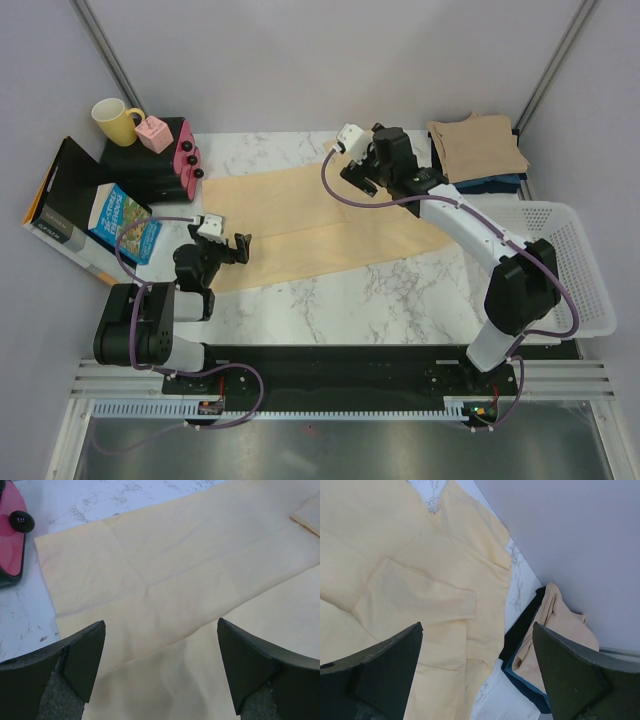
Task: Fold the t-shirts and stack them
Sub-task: Fold the tshirt
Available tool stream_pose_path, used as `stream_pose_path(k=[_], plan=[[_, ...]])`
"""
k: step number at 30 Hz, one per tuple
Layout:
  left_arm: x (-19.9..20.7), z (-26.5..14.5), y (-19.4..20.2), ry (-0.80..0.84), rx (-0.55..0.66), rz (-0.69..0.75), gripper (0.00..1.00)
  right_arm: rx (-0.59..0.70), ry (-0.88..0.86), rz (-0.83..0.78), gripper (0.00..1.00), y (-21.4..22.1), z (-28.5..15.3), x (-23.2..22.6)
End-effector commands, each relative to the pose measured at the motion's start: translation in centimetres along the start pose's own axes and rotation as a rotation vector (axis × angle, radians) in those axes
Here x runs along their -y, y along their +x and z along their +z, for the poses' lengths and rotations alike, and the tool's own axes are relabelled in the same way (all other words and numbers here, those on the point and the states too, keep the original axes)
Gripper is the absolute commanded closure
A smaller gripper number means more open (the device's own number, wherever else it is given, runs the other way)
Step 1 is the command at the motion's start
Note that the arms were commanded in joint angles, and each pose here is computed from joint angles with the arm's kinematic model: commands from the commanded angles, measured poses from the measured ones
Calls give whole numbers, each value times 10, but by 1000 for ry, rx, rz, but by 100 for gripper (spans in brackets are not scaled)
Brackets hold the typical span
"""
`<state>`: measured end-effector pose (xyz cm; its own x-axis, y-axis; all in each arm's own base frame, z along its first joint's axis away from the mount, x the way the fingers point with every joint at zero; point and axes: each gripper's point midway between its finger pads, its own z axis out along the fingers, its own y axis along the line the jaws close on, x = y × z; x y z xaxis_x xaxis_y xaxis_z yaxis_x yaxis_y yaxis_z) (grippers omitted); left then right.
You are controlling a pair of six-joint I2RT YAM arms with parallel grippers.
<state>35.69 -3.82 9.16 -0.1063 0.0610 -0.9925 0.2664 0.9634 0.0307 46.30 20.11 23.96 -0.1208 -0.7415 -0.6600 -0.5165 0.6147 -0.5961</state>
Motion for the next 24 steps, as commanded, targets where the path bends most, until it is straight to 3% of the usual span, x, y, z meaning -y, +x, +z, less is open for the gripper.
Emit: stream_pose_path(k=[1,24], plan=[[-4,5,-16,-12,55,-12,1,35,57,-3,2,-18,0,18],[-4,5,-16,-14,54,-12,1,23,92,20,2,-5,-8,22]])
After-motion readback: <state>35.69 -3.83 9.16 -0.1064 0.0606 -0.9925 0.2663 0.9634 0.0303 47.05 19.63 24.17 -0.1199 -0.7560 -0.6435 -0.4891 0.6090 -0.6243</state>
